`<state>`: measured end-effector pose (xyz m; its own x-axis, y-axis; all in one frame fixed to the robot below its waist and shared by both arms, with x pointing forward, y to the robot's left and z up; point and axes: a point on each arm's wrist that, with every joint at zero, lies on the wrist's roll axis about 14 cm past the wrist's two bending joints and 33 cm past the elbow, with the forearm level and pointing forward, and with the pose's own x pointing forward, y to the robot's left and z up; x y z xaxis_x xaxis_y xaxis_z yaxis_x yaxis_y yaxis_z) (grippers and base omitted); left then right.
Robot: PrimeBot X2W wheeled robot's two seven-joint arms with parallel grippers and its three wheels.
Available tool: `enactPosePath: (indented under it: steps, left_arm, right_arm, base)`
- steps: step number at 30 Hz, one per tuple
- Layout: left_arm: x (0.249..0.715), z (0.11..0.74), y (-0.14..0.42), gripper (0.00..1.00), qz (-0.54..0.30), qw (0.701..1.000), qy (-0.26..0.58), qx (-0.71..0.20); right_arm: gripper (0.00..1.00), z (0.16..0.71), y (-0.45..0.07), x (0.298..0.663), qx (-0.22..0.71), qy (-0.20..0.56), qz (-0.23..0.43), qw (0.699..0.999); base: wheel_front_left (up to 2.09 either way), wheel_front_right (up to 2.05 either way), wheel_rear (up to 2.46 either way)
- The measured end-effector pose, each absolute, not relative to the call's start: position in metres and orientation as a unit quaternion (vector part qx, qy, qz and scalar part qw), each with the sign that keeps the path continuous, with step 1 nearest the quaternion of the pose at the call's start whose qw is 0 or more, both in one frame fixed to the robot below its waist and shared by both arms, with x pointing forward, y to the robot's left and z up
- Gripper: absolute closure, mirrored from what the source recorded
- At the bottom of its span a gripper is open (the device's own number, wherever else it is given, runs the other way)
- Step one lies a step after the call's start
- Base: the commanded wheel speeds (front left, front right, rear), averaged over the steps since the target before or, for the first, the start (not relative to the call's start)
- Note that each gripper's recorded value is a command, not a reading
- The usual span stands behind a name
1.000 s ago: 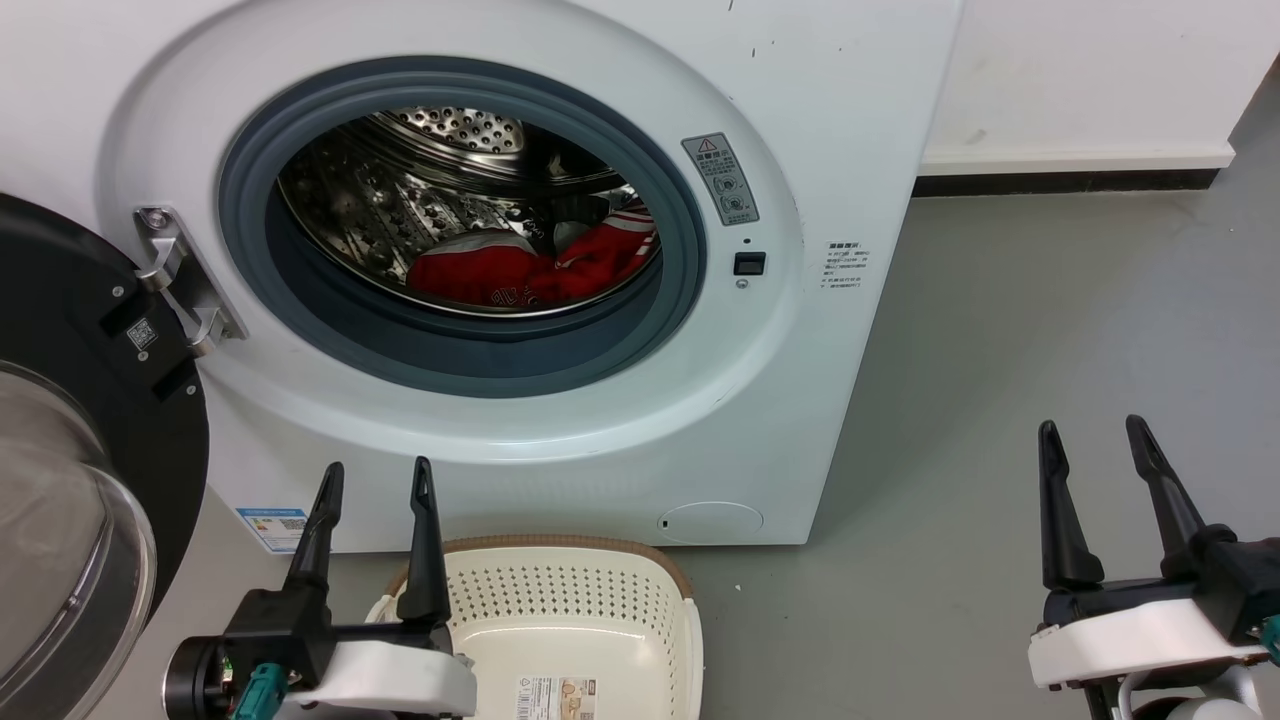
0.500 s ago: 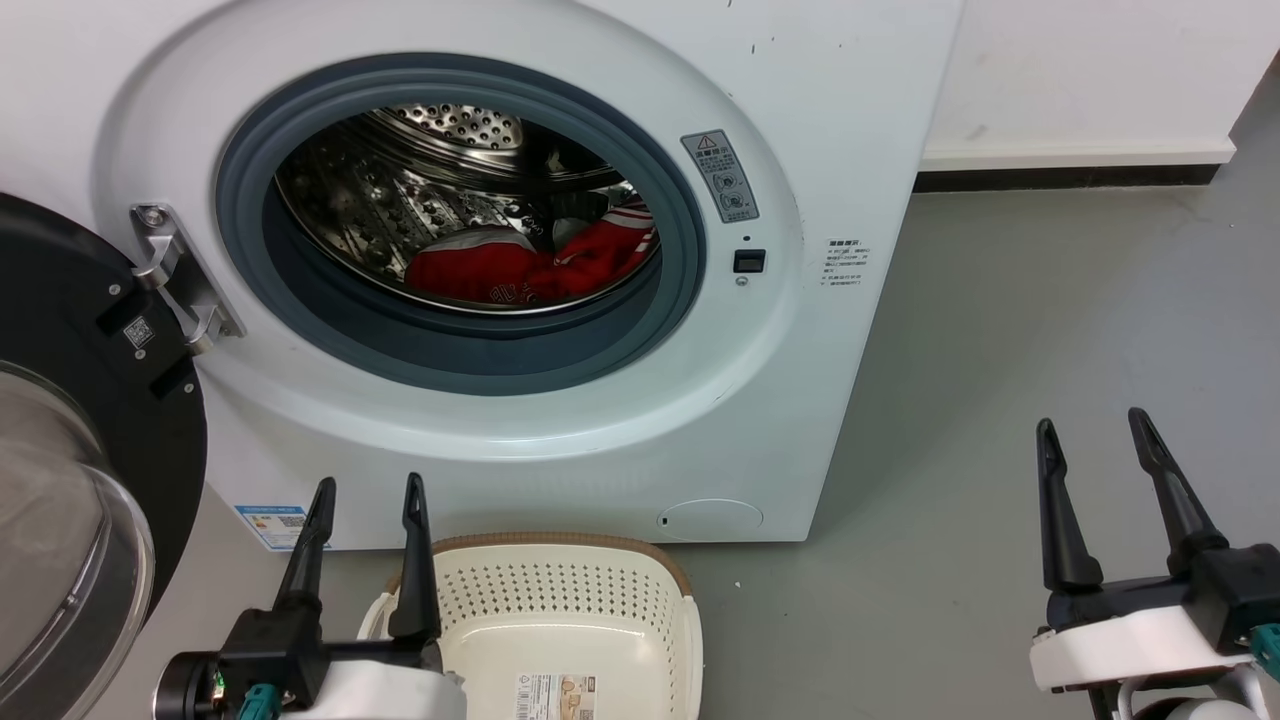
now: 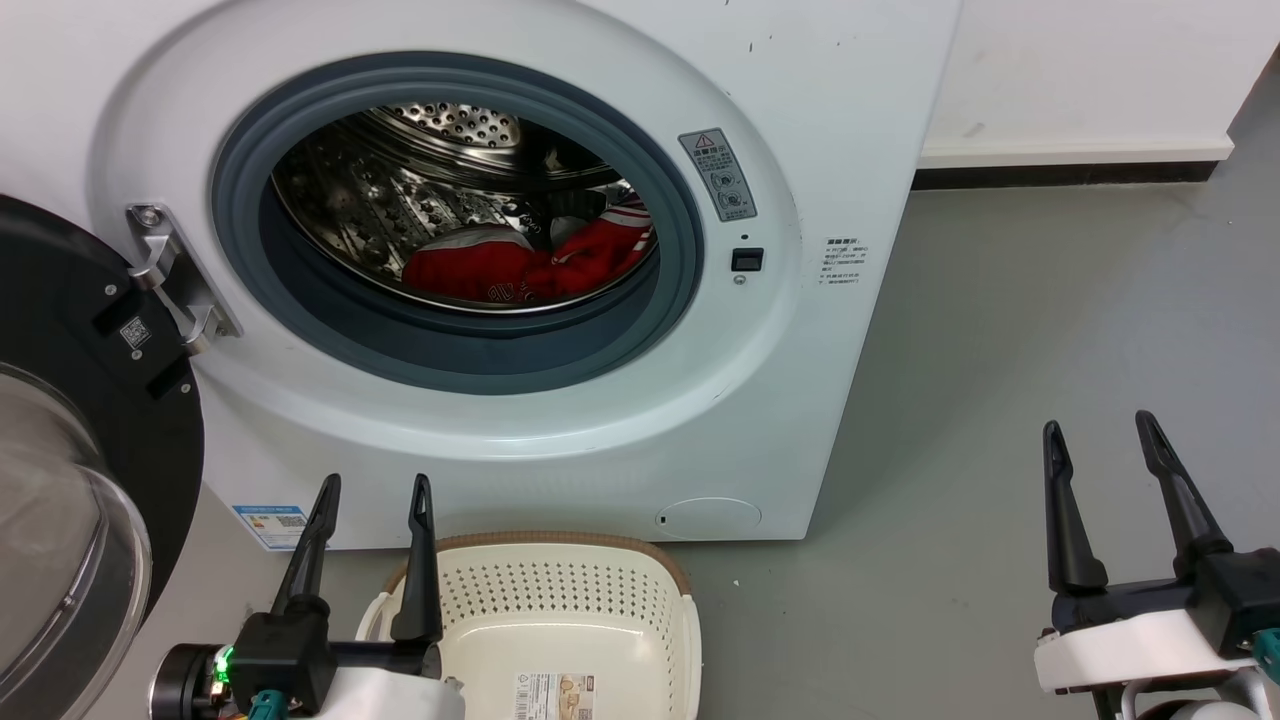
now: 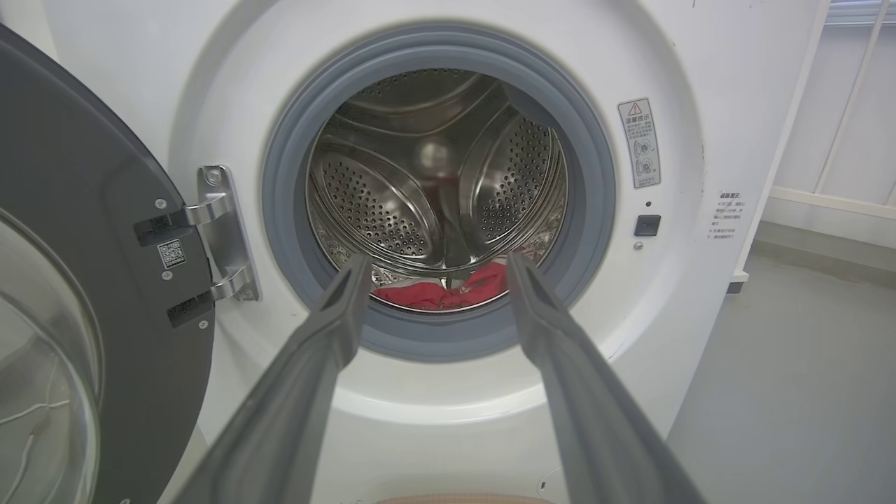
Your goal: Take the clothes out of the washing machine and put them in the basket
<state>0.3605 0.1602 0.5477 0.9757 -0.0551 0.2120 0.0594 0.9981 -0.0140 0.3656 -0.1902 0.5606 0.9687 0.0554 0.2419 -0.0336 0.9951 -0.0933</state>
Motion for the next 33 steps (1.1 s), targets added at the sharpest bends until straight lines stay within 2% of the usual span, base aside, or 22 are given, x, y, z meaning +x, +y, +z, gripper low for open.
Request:
enactPosePath:
  steps: [14, 20, 25, 33]
  left_arm:
    - [0.362, 0.544, 0.161, 0.00, -0.029, 0.995, -0.100, -0.008]
    - [0.376, 0.515, 0.156, 0.00, -0.046, 0.997, -0.057, -0.014]
    - [0.409, 0.507, 0.161, 0.00, -0.056, 0.997, -0.051, -0.010]
    - [0.487, 0.479, 0.163, 0.00, -0.105, 0.994, -0.030, 0.010]
  right_arm:
    - [0.00, 0.559, -0.191, 0.365, -0.043, -0.121, 0.021, 0.992]
    - [0.00, 0.554, -0.193, 0.376, -0.045, -0.114, 0.018, 0.992]
    - [0.00, 0.551, -0.194, 0.397, -0.051, -0.113, 0.018, 0.992]
    - [0.00, 0.546, -0.200, 0.438, -0.038, -0.121, 0.011, 0.992]
  base:
    - [0.00, 0.00, 0.00]
    - [0.00, 0.00, 0.00]
    - [0.00, 0.00, 0.00]
    - [0.00, 0.00, 0.00]
